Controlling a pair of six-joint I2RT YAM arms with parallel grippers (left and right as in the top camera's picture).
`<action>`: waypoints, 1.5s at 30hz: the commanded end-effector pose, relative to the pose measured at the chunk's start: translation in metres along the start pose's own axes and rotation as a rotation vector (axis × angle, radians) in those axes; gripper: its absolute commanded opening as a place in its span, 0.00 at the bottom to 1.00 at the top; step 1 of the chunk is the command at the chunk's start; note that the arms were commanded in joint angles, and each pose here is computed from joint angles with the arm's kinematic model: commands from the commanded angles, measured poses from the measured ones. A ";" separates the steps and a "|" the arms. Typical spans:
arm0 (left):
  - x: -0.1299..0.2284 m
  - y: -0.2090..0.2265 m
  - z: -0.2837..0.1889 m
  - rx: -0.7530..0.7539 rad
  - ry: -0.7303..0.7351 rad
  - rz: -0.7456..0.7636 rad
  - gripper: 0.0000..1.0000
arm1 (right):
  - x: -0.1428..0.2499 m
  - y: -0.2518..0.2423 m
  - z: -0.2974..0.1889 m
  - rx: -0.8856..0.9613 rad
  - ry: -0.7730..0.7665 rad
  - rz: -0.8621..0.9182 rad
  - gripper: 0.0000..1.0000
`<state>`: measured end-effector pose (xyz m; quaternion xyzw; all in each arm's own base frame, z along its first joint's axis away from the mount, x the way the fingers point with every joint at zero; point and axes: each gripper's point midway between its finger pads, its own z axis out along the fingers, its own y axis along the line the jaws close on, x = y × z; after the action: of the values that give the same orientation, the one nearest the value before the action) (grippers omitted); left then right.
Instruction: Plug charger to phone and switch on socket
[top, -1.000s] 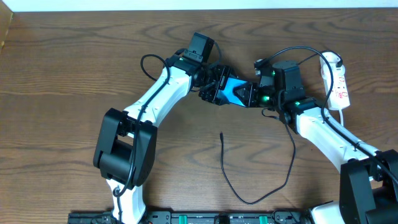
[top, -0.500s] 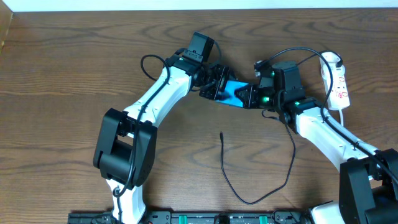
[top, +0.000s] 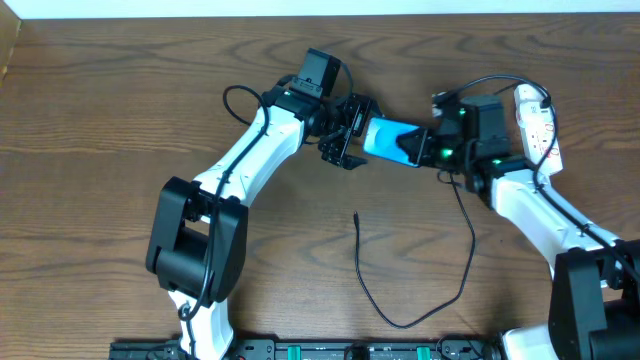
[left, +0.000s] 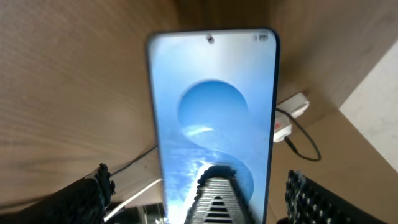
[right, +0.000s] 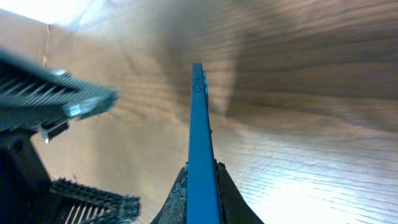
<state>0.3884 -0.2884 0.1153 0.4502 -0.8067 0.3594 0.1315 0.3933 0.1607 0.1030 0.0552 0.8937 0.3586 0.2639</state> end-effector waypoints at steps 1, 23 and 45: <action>0.006 -0.023 -0.033 0.092 -0.092 0.122 0.90 | -0.020 0.009 -0.012 -0.086 -0.027 0.127 0.01; 0.002 -0.070 -0.098 0.308 -0.361 0.218 0.92 | -0.053 0.072 -0.037 -0.425 0.149 1.086 0.01; 0.003 -0.075 -0.100 0.342 -0.346 0.149 0.80 | -0.056 0.124 -0.043 -0.572 0.208 1.067 0.02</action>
<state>0.4338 -0.2494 0.2212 0.4565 -0.7783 0.4177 -0.1073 0.4128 0.1987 0.2225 0.4083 0.6299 0.6601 -0.0286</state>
